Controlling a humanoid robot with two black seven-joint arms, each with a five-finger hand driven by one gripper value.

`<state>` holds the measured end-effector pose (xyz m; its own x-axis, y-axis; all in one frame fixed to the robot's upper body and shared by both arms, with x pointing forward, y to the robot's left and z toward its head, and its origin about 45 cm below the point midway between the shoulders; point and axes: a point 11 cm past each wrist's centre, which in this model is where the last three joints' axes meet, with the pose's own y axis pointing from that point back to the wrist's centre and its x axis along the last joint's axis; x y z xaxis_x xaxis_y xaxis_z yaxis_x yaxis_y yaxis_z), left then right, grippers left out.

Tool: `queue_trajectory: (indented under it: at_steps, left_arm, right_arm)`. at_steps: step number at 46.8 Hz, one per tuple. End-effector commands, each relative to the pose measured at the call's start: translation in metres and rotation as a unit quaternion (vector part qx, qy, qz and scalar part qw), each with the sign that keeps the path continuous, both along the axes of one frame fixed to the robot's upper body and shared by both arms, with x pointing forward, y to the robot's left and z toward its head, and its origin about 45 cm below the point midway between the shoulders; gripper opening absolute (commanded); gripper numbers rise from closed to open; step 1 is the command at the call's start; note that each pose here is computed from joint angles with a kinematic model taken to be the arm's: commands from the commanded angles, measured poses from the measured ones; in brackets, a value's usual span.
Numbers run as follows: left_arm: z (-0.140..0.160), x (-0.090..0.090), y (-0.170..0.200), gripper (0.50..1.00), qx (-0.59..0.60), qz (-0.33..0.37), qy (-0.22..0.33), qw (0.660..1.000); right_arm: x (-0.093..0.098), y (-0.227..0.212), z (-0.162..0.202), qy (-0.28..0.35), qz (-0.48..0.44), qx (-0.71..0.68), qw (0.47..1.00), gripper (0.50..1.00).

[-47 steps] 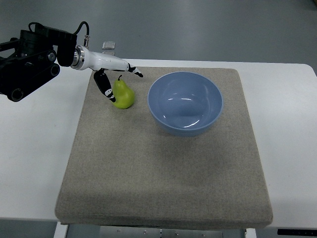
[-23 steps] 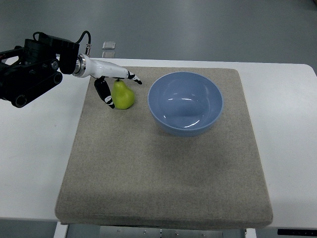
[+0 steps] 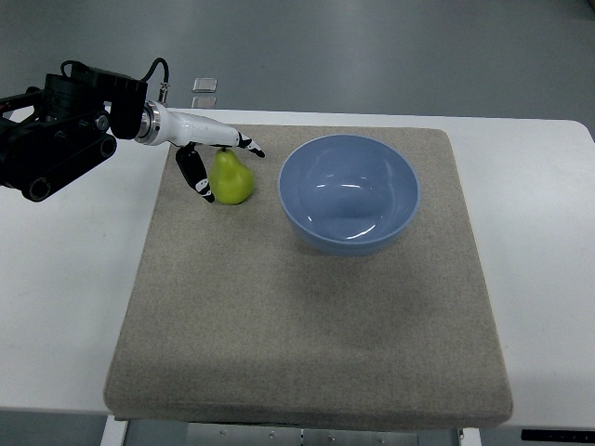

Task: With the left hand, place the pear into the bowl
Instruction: 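Close the left hand fingers around the green pear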

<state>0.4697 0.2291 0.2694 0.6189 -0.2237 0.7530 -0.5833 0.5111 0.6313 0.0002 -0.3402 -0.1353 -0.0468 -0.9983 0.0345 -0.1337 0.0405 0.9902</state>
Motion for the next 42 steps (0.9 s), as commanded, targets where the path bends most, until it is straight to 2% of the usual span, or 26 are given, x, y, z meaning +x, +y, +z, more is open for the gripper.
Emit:
queue_trajectory:
  at_steps: [1, 16, 23, 30, 34, 40, 42]
  left_arm:
    - [-0.0075, -0.0028, 0.0004, 0.971, 0.000, 0.001, 0.007, 1.000]
    - [-0.0128, -0.0029, -0.0004, 0.934, -0.002, 0.003, 0.009, 1.000]
    - [-0.0138, -0.0024, -0.0024, 0.855, -0.002, 0.002, 0.009, 1.000]
    - [-0.0146, -0.0022, -0.0030, 0.821, -0.003, 0.003, 0.008, 1.000]
    - [-0.0145, -0.0021, -0.0054, 0.763, -0.004, 0.001, 0.008, 1.000]
    - [-0.0161, -0.0021, -0.0054, 0.581, -0.002, 0.002, 0.009, 1.000]
    - [-0.0157, -0.0013, -0.0049, 0.557, -0.001, 0.003, 0.008, 1.000]
  right_arm:
    - [-0.0002, 0.0000, 0.0000, 0.000, -0.001, 0.000, 1.000, 0.926]
    - [-0.0003, 0.0000, 0.0000, 0.000, 0.000, 0.000, 1.000, 0.926]
    - [-0.0003, 0.0000, 0.0000, 0.000, 0.000, 0.000, 1.000, 0.924]
    - [0.0007, 0.0000, 0.0000, -0.001, 0.000, 0.000, 1.000, 0.926]
    - [-0.0002, 0.0000, 0.0000, 0.000, 0.000, 0.000, 1.000, 0.926]
    - [0.0007, 0.0000, 0.0000, -0.001, 0.000, 0.000, 1.000, 0.926]
    - [-0.0002, 0.0000, 0.0000, 0.000, 0.000, 0.000, 1.000, 0.926]
